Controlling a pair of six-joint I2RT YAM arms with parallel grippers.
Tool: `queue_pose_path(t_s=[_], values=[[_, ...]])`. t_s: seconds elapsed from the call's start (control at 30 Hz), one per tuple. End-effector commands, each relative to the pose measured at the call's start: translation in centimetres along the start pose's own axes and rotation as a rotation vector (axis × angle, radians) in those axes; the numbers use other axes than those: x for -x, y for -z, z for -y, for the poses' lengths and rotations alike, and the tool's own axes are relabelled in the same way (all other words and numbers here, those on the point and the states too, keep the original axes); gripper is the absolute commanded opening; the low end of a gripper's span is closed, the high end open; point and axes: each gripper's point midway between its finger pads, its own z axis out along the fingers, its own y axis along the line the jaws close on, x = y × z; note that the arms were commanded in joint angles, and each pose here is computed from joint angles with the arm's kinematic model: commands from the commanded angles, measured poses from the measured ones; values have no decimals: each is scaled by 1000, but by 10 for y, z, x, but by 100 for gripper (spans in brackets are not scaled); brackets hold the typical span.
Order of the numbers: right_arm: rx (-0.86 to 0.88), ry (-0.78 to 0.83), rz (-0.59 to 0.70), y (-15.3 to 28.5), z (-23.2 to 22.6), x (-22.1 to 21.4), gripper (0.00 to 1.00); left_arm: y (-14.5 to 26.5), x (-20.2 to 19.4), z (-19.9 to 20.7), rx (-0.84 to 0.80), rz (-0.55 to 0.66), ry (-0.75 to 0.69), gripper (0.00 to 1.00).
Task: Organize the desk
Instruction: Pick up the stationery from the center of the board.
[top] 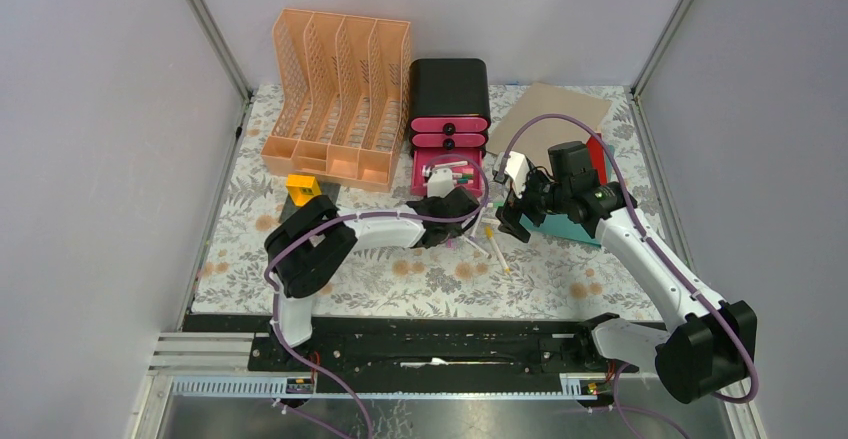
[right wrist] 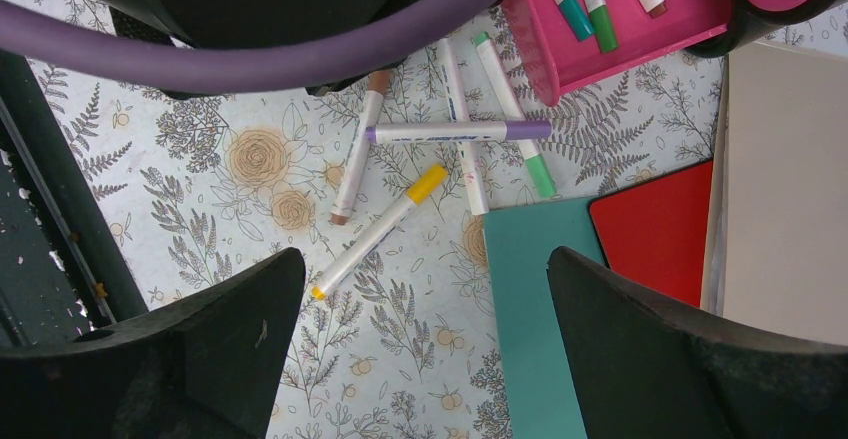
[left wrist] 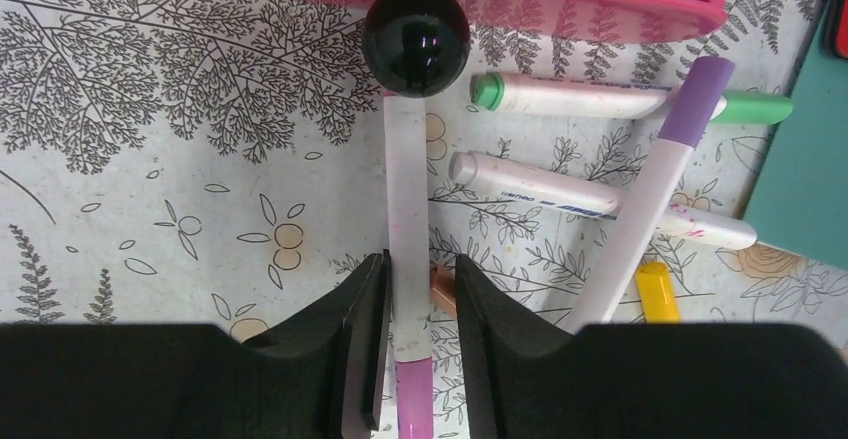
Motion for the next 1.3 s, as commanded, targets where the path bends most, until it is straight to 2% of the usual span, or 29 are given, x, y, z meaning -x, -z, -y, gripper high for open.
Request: queue_pose_path(t_s=[0.0, 0.2, 0.37, 0.53, 0.97, 1.2, 1.27], values=[[11, 8, 24, 1, 0, 6, 98, -2, -24, -32, 90, -68, -132, 35], [16, 9, 26, 1, -1, 6, 98, 3, -24, -52, 115, -53, -242, 37], [16, 9, 27, 1, -1, 6, 99, 5, -24, -64, 123, -43, -328, 49], [16, 9, 28, 2, -1, 7, 99, 4, -22, -74, 114, -45, -391, 50], [17, 8, 28, 2, -1, 7, 99, -4, -36, -76, -13, -134, -460, 18], [17, 8, 30, 2, -2, 7, 99, 5, -41, -77, -49, -162, -484, 12], [16, 9, 31, 2, -1, 7, 99, 9, -41, -76, -66, -159, -481, 6]])
